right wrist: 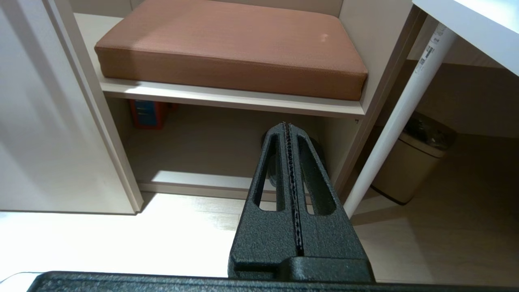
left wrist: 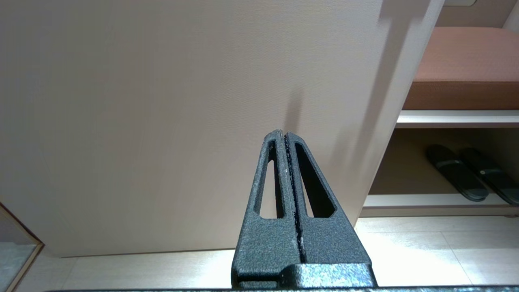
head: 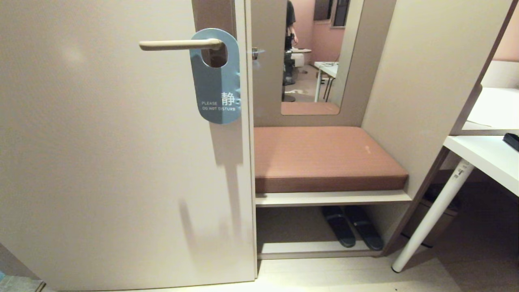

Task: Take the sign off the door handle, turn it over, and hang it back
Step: Take down the sign

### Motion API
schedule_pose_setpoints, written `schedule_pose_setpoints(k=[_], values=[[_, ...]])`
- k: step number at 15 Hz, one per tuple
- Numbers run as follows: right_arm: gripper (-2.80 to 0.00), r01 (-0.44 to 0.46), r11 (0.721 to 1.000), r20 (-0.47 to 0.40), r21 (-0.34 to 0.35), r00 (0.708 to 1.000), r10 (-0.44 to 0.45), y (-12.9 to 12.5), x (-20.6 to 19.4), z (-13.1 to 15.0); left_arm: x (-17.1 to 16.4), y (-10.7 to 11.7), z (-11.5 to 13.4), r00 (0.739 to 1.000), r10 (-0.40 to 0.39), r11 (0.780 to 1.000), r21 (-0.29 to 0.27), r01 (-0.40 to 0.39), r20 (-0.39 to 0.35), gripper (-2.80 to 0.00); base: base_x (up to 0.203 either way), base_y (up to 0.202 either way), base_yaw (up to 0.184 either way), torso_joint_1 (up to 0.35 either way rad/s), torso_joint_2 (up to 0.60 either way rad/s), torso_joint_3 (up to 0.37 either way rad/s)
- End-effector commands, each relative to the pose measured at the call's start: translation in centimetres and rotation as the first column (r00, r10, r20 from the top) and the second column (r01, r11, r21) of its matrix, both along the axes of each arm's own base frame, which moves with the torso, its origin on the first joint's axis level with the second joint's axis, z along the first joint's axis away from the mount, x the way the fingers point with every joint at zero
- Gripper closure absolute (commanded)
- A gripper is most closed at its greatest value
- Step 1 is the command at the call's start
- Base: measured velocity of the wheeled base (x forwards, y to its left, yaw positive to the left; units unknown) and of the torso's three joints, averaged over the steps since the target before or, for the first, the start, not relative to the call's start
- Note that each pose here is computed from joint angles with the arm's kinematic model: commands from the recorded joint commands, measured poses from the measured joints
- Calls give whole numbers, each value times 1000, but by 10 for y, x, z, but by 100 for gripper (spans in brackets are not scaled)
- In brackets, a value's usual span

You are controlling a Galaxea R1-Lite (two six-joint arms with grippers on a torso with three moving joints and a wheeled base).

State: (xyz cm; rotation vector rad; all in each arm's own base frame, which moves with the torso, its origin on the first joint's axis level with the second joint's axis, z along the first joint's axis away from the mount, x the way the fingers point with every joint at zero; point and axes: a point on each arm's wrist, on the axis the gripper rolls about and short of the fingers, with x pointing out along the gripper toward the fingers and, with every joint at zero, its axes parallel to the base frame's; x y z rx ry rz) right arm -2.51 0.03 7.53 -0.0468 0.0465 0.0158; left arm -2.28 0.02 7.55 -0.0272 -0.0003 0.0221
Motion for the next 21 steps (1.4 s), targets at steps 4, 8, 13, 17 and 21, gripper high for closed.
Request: schedule_pose_setpoints(k=[4,8,13,17,21], values=[[0,-1,1000,-1,-2,1000,1,0,0,0,0,0,0,1000,1,1000,-2,-1,0,0,0,0,0,0,0,0],[0,-1,1000,-1,-1,1000,1,0,0,0,0,0,0,1000,1,1000,-1,-1,0,0,0,0,0,0,0,0],[0,-1,1000,-1,-2,1000,1,0,0,0,0,0,0,1000,1,1000,-2,-1,0,0,0,0,0,0,0,0],[0,-1,1000,-1,0,1000,1,0,0,0,0,0,0,1000,1,1000,0,-1,0,0,0,0,0,0,0,0],[0,-1,1000,-1,-2,1000,1,0,0,0,0,0,0,1000,1,1000,-2,-1,0,0,0,0,0,0,0,0]])
